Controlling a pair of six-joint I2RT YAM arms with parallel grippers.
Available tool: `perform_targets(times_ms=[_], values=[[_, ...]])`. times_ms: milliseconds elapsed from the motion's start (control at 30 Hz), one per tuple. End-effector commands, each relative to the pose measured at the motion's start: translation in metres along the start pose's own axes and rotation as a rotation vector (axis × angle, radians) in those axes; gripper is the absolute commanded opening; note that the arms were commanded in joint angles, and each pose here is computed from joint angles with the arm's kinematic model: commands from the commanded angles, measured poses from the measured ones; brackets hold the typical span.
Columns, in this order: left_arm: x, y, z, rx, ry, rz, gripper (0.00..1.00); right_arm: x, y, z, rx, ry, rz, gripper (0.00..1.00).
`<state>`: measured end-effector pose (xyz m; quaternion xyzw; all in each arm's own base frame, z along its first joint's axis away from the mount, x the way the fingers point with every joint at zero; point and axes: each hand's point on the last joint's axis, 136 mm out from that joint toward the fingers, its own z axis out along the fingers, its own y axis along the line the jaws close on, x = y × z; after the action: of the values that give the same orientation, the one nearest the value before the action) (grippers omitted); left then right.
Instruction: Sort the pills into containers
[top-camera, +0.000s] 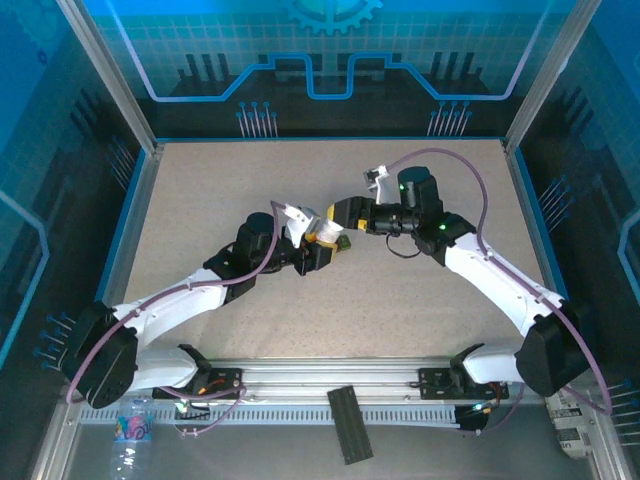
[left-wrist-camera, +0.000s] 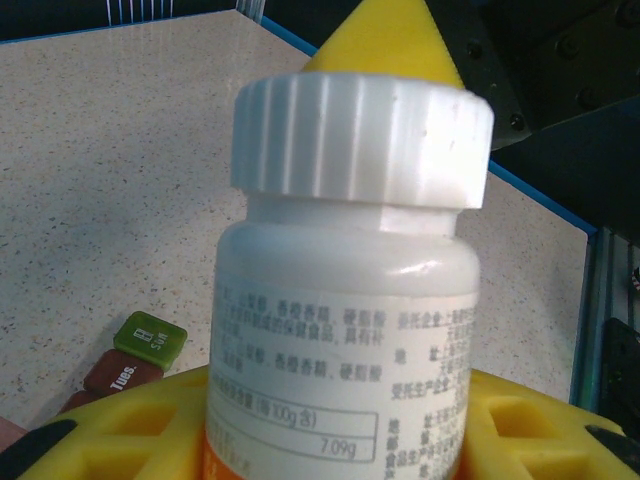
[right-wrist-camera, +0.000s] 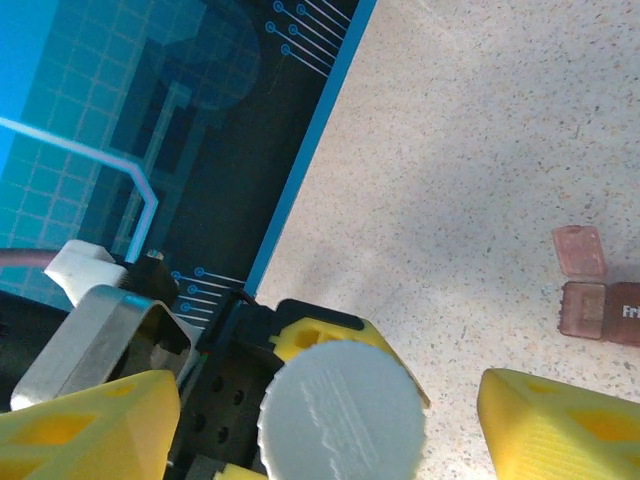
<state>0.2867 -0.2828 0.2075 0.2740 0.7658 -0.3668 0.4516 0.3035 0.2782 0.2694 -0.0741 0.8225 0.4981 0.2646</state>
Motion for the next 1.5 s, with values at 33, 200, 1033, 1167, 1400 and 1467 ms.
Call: perform_targets(times_ms=[33,200,1033,1167,1400,1467], values=[[-0.009,0.002,0.001,-0.005,-0.026,0.013,0.0,0.003,0.01,0.008,0.002,0.021,0.016,0.74],[-0.011,0.002,0.001,-0.005,-0.03,0.015,0.0,0.008,0.008,0.012,0.002,0.037,0.011,0.6],[-0.014,-0.012,-0.005,0.055,-0.037,-0.006,0.0,0.018,0.007,-0.02,-0.288,0.068,-0.289,0.75],[-0.01,-0.006,-0.003,0.027,-0.028,0.004,0.0,0.001,0.003,-0.03,-0.196,-0.013,-0.184,0.81],[-0.009,-0.003,0.0,0.016,-0.021,0.011,0.0,-0.009,-0.021,-0.029,-0.008,-0.072,0.046,0.79],[-0.009,-0.003,0.0,0.018,-0.023,0.015,0.0,-0.007,-0.023,-0.026,0.031,-0.071,0.065,0.78]])
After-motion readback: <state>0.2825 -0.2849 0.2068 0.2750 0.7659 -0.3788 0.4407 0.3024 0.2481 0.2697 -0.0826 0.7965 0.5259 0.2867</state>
